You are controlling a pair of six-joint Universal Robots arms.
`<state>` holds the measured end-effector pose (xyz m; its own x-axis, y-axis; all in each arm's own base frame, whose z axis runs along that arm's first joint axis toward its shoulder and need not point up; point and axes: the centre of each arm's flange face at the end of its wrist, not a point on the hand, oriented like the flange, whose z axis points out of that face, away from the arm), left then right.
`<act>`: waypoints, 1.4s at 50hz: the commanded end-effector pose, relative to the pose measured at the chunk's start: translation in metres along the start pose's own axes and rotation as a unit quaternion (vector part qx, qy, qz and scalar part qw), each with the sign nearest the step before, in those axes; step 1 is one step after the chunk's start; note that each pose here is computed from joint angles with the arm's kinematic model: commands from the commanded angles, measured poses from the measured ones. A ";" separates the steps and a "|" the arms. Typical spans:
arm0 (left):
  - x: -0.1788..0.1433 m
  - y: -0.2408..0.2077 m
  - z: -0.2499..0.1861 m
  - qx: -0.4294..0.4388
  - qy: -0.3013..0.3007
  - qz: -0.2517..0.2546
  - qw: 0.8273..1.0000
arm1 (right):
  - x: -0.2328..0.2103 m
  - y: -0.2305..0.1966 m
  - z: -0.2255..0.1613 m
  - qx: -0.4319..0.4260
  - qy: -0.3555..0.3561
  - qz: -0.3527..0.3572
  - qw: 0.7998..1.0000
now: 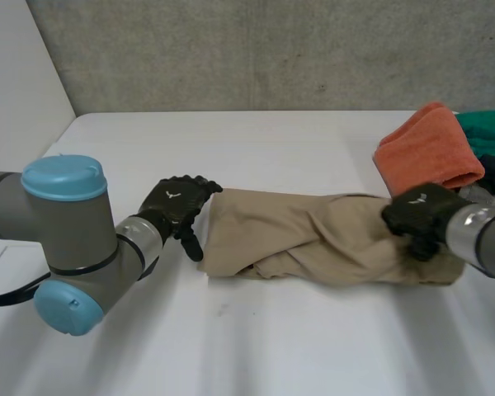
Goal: Fold the laundry.
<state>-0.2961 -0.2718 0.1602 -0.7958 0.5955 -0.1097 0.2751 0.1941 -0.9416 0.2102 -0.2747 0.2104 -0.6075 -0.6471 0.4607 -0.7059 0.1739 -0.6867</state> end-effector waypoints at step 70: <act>0.063 -0.066 0.055 0.087 0.002 0.172 0.981 | -0.030 -0.067 0.021 0.100 -0.039 0.274 0.956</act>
<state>-0.3953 -0.2771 0.2228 -0.6695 0.6386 -0.3795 0.3282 -0.2041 -0.9223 0.2611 -0.2869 0.2419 -0.8559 -0.5171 0.0072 -0.1967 0.3128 -0.9292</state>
